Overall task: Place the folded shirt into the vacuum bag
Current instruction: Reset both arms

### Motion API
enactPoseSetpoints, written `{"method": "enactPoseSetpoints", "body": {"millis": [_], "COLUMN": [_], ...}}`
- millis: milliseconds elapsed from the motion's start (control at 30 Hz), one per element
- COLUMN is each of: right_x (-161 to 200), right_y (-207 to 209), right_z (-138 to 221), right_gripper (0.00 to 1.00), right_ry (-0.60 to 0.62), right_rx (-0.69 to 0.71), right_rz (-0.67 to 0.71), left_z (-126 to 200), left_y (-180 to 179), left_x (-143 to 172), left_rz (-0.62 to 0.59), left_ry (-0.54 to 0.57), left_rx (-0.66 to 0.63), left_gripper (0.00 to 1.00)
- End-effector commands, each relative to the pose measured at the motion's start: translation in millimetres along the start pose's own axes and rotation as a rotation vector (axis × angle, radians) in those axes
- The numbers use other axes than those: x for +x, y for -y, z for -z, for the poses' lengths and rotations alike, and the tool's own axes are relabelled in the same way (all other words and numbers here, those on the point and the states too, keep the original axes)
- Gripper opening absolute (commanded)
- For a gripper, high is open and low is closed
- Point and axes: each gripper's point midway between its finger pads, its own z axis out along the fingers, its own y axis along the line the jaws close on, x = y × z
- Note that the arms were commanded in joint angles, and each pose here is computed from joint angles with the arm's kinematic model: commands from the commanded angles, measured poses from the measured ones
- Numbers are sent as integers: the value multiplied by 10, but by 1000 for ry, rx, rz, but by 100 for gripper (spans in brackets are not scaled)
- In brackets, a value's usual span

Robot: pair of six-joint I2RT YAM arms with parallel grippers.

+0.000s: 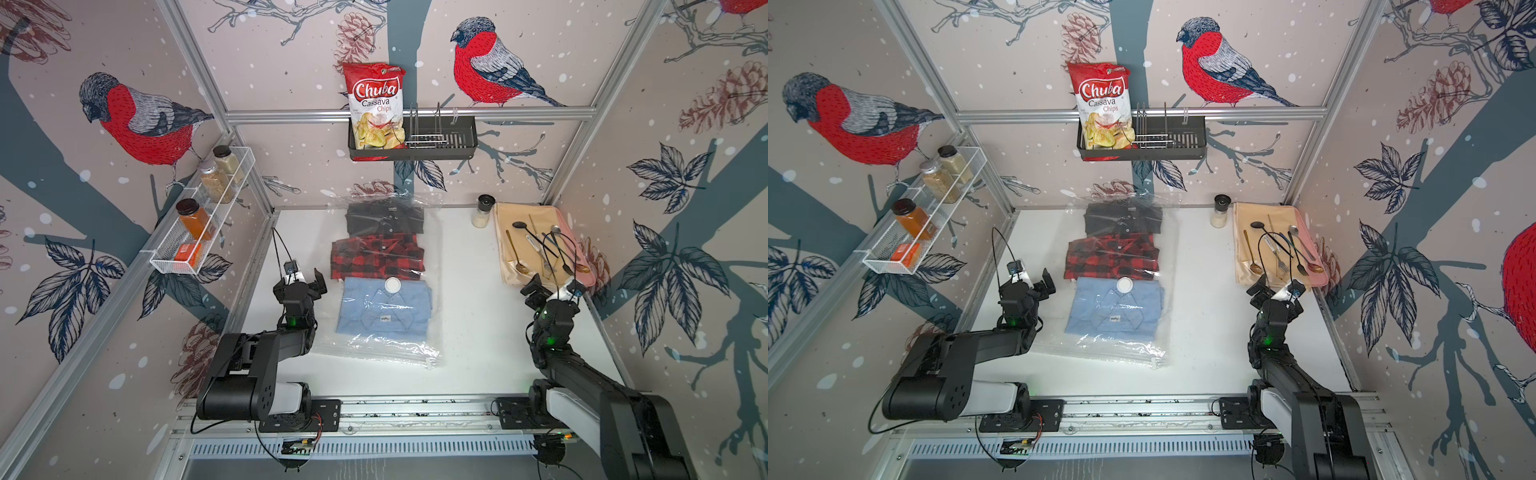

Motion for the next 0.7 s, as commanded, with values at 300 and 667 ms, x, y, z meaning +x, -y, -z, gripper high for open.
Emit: {"method": "enactPoseSetpoints", "body": {"millis": [300, 667], "right_x": [-154, 43], "right_y": [-463, -518], "right_z": [-5, -363], "right_gripper": [100, 100], "right_ry": [195, 80], "right_rx": [-120, -156], "right_rz": [200, 205], "left_z": [174, 65], "left_y": [93, 186], "left_x": [-91, -65], "left_rz": [-14, -47], "left_ry": [178, 133], "left_rx": [90, 101], "left_gripper": [99, 99]}}
